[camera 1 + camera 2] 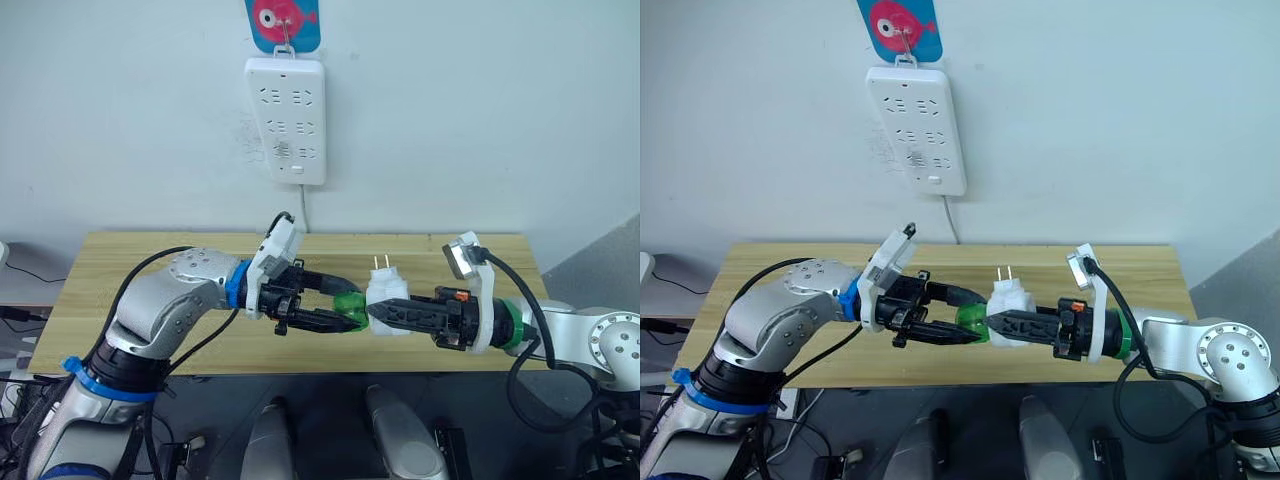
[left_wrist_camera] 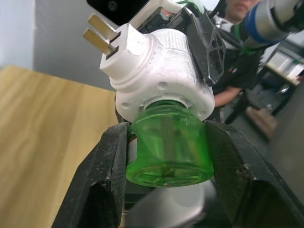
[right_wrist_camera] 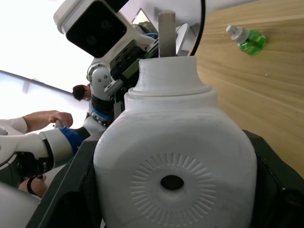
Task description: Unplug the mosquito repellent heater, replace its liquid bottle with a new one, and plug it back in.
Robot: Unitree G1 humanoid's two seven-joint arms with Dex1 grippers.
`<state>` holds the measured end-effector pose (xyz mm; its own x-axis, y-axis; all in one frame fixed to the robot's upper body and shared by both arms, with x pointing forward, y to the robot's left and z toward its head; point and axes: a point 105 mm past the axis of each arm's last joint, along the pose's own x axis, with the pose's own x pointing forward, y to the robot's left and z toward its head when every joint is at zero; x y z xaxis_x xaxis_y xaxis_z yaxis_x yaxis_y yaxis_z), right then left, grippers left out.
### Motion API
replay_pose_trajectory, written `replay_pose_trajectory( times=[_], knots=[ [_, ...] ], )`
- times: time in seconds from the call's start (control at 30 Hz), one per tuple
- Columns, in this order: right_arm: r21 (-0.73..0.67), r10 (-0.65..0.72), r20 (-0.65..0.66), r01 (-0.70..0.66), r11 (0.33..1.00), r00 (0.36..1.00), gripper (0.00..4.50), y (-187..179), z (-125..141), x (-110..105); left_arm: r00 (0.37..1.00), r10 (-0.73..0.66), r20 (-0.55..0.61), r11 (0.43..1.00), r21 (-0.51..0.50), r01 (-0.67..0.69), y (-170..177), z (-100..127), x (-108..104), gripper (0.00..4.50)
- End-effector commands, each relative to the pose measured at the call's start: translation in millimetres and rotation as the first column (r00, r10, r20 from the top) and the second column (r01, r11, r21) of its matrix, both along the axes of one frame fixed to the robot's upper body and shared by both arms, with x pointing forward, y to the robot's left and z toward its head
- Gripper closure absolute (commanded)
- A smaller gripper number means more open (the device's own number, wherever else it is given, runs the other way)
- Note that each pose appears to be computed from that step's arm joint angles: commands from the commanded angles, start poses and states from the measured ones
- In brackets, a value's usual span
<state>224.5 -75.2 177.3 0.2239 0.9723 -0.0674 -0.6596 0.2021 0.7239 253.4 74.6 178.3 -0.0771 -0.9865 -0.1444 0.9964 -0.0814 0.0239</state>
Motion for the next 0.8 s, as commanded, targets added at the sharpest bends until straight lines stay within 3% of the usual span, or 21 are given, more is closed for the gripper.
replay_pose_trajectory(
  times=[0.03,0.17,0.33,0.53,0.8],
  knots=[
    [0.076,0.058,0.017,-0.059,0.995,0.998,1.36,4,16,-13,0.977,0.093,0.192,0.995,0.003,-0.095,11,-5,12,0.80],
    [0.080,-0.008,0.006,0.008,0.997,1.000,1.44,-1,14,-5,0.922,0.152,0.356,0.988,-0.060,-0.140,20,-7,11,0.79],
    [0.074,-0.076,0.001,0.076,0.994,0.997,1.45,-4,13,0,0.853,0.229,0.469,0.971,-0.176,-0.164,13,-2,5,0.79],
    [0.058,-0.137,-0.007,0.137,0.989,0.991,1.45,-5,11,3,0.838,0.205,0.506,0.974,-0.191,-0.123,5,-5,-6,0.79],
    [0.076,-0.139,-0.010,0.140,0.987,0.990,1.45,-1,14,-1,0.844,0.160,0.511,0.981,-0.174,-0.081,-3,-9,-4,0.79]
  ],
)
